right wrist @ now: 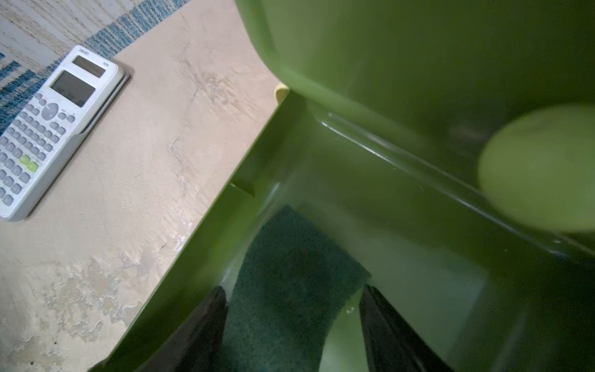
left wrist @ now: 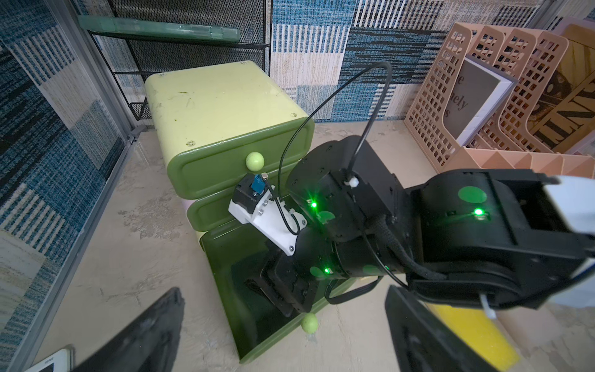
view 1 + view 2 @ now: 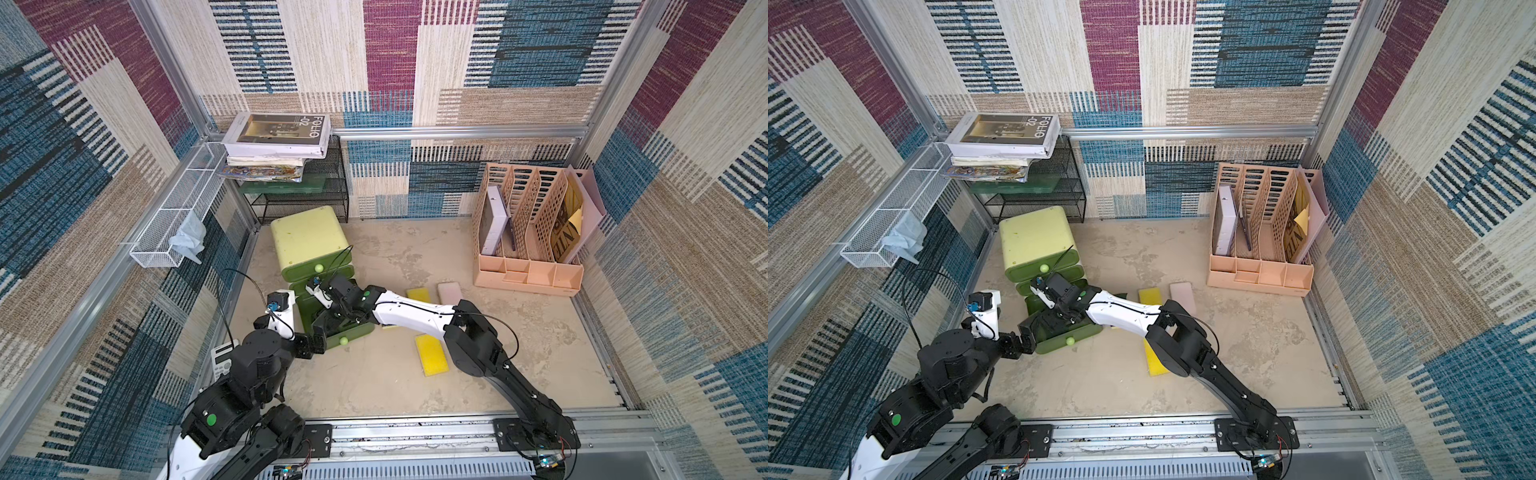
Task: Take the sponge out of the drawer
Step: Pick up the sponge from the drawer.
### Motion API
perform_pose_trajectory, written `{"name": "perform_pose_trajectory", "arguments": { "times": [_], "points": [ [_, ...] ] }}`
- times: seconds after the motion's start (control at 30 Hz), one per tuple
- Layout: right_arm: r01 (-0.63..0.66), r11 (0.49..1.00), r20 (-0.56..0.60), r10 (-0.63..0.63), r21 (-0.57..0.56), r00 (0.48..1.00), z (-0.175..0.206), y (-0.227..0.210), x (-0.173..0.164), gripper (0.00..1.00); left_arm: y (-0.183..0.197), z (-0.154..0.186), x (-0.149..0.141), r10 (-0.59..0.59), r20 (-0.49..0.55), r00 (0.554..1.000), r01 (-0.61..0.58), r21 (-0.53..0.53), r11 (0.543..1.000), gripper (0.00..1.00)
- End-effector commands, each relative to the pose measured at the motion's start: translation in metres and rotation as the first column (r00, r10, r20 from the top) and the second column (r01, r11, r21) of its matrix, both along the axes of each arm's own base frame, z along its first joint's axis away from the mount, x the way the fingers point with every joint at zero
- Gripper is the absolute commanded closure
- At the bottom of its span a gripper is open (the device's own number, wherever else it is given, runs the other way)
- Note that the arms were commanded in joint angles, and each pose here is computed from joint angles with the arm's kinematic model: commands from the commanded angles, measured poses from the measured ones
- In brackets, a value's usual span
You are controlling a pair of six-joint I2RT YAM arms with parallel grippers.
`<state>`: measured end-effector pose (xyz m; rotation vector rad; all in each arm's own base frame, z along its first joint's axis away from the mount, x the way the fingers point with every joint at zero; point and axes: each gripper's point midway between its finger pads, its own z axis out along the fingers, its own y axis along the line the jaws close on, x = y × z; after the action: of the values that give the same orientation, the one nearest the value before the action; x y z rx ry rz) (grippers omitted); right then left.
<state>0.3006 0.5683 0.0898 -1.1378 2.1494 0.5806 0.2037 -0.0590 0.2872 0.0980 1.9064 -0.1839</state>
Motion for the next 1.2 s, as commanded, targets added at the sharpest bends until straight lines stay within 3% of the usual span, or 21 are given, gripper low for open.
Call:
{"name": "perform_pose_trajectory", "arguments": {
  "times": [0.0,1.17],
  "points": [
    [-0.012,0.996,0.027,0.014,-0.087,1.0,-0.012,-0.009,0.003,0.31,0.002,0.005,0.001,0.015,0.024,1.0,-0.015,-0.011,1.0,0.0],
    [-0.108,0.97,0.074,0.126,-0.217,0.989,-0.044,-0.001,0.005,0.31,0.008,0.008,-0.001,0.04,0.044,0.998,-0.039,-0.022,0.999,0.0]
  ]
}}
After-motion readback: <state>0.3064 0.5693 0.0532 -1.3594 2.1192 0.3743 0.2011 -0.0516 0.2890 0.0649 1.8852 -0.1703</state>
